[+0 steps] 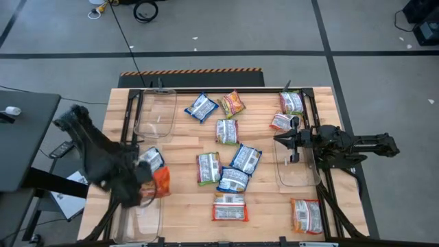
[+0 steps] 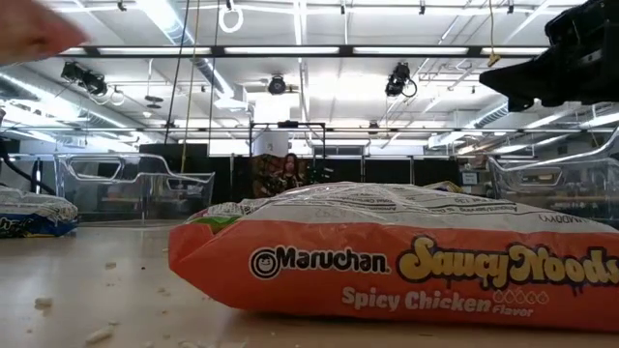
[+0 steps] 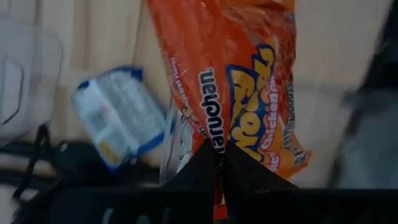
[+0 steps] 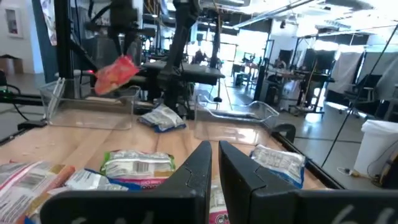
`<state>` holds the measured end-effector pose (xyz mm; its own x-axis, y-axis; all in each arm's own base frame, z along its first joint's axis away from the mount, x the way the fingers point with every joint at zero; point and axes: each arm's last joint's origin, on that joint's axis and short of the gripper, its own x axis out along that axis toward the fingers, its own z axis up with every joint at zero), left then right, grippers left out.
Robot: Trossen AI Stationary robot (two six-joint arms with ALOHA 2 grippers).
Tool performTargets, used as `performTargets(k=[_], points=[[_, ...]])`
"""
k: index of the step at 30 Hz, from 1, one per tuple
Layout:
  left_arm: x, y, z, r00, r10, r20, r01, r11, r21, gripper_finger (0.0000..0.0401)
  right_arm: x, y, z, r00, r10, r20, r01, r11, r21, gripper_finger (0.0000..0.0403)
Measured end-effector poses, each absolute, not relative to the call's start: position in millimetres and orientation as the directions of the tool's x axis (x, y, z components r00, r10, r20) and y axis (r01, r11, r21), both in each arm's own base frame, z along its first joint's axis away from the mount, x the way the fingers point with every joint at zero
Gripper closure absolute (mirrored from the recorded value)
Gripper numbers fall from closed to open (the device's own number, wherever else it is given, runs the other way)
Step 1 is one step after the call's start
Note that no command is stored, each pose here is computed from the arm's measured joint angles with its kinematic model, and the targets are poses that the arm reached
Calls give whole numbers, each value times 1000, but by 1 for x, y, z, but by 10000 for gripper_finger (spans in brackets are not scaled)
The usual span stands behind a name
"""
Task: Sort Maruchan noodles
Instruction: Put the orange noodle pack into the bottom left transparent bin
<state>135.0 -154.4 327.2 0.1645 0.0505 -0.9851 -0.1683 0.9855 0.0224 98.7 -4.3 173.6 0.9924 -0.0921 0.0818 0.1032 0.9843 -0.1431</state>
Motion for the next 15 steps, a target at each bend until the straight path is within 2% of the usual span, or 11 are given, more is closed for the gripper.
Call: performTargets(k=[2,4,8,10,15], points=[[127,-167,318,121,124,-985,-130,986,108,387,99,-5,177,987,-115,115,134,976,-172,367],[122,-178,313,142,161,-977,-96,984,148,387,97,-8,186,959,-190,209,226,961,-163,367],[114,-194,305,199,219,-955,-69,975,210,387,87,-11,212,831,-314,460,272,949,157,369],[111,-200,297,183,240,-953,-21,970,240,387,87,-11,218,819,-352,452,268,933,240,375],[95,-205,287,131,247,-960,52,965,255,387,103,-2,245,901,-256,350,177,954,242,396]])
